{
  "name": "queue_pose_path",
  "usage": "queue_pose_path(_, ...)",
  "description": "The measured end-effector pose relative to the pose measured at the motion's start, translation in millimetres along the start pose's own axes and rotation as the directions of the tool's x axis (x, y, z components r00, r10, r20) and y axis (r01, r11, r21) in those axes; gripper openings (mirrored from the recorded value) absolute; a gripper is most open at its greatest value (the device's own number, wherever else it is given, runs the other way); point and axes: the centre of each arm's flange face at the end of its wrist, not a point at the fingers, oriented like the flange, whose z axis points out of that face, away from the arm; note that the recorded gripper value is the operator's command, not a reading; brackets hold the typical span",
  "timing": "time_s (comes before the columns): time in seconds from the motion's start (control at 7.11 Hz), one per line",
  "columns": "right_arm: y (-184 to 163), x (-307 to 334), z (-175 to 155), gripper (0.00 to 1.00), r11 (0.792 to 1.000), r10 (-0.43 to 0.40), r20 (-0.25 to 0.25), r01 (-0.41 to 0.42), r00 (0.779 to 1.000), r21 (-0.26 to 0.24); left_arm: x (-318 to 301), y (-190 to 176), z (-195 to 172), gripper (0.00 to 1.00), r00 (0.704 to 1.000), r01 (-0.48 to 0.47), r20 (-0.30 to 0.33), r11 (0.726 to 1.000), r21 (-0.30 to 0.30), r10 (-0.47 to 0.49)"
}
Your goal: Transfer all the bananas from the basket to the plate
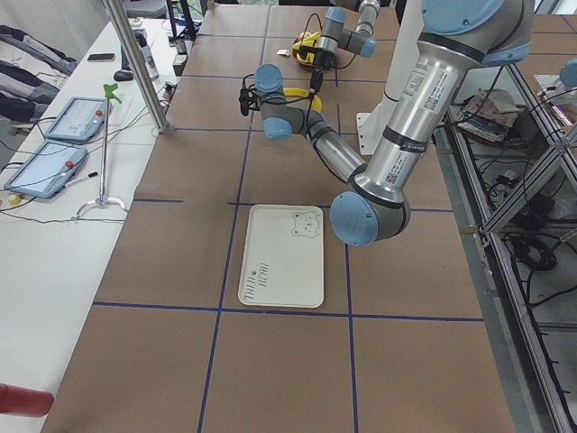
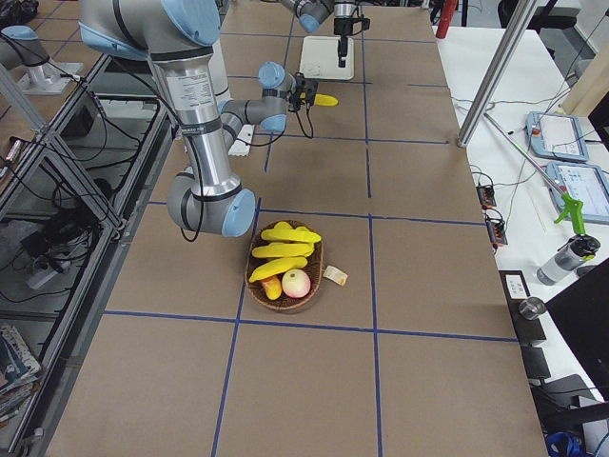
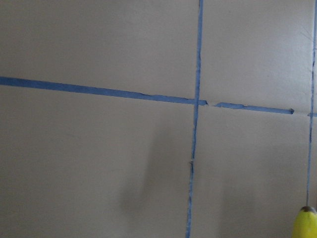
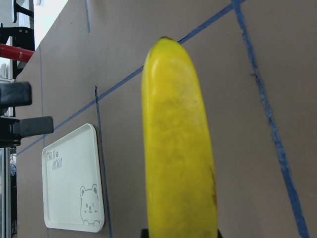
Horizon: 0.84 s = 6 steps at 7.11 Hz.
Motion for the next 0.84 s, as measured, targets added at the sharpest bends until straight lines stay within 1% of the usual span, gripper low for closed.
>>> queue_pose_path(0.28, 4, -14, 13, 0.08, 0.999, -0.045, 0.009, 0.045, 0.999, -0.005, 41, 33, 39, 0.99, 0.999, 0.024, -0.027, 1.0, 0.009, -0.024)
queue_pose_path(0.42, 6, -20, 18, 0.09, 0.999, -0.049, 0.015, 0.049, 0.999, -0.007, 53, 47, 51, 0.96, 0.999, 0.023, -0.034, 1.0, 0.001, -0.022)
queue_pose_path(0.7, 9, -25, 23, 0.09, 0.999, -0.051, 0.019, 0.051, 0.999, -0.012, 63, 65, 66, 0.73, 0.999, 0.014, -0.04, 1.0, -0.025, -0.015)
queue_pose_path(0.84, 10, -26, 23, 0.09, 0.999, -0.05, 0.021, 0.051, 0.999, -0.013, 64, 68, 69, 0.64, 0.999, 0.012, -0.042, 0.999, -0.03, -0.013)
